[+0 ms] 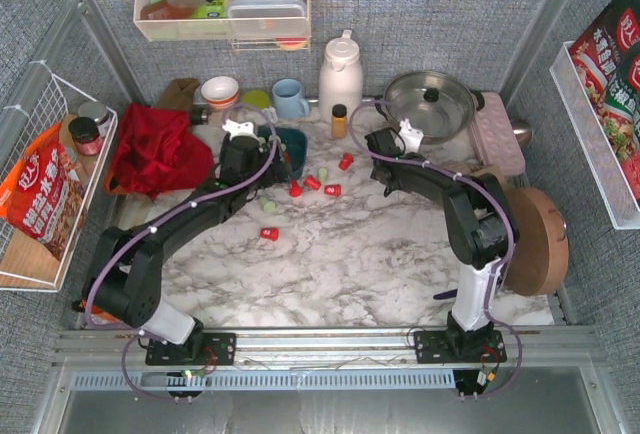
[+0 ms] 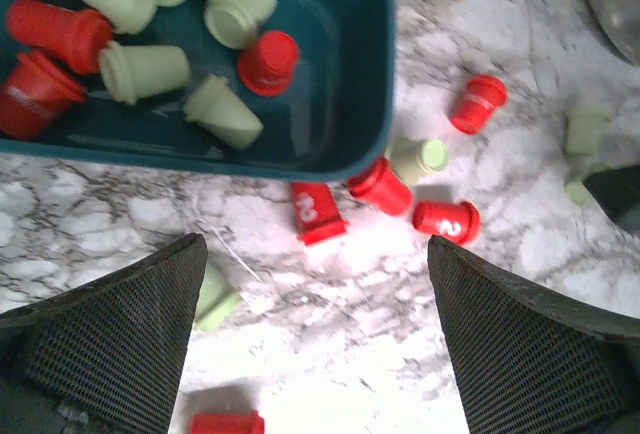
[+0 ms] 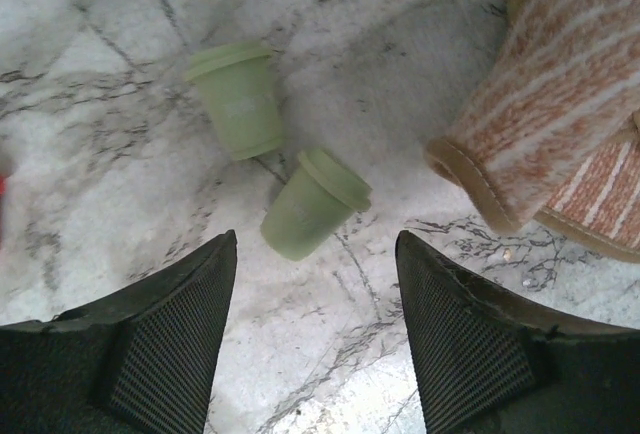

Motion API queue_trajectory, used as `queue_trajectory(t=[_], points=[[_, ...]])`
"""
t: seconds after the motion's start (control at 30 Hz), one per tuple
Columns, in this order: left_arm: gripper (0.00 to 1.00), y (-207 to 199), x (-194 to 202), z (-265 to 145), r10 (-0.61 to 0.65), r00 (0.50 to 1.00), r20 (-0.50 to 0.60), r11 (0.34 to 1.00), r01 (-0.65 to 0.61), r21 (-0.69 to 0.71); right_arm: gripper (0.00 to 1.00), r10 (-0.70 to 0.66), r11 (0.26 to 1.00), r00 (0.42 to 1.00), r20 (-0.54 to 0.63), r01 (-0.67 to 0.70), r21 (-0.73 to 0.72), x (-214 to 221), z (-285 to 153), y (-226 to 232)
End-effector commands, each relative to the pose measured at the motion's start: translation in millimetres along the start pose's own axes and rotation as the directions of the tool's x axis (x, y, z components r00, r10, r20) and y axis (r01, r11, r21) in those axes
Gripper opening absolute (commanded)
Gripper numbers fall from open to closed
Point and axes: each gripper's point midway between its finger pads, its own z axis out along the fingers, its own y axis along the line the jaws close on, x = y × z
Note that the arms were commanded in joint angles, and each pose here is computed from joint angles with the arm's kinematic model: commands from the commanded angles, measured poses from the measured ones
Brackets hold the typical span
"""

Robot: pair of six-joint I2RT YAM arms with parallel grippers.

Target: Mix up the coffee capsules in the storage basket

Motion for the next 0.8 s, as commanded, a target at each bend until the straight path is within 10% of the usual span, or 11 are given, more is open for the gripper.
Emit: queue_trajectory(t=[0.0, 0.77], points=[[0.99, -10.2, 7.9, -11.6, 0.038, 0.999, -0.007, 0.999, -0.038, 0.016, 0.68, 0.084, 0.994, 0.996, -0.040, -0.081, 0.071, 11.0, 7.6, -12.3], [0.99, -0.9, 30.9, -34.2, -0.013, 1.000, 0.016, 0.998, 0.012, 0.057, 0.42, 0.103, 0.992, 0.987, -0.125, -0.093, 0.082, 26.1, 23.9, -31.7]])
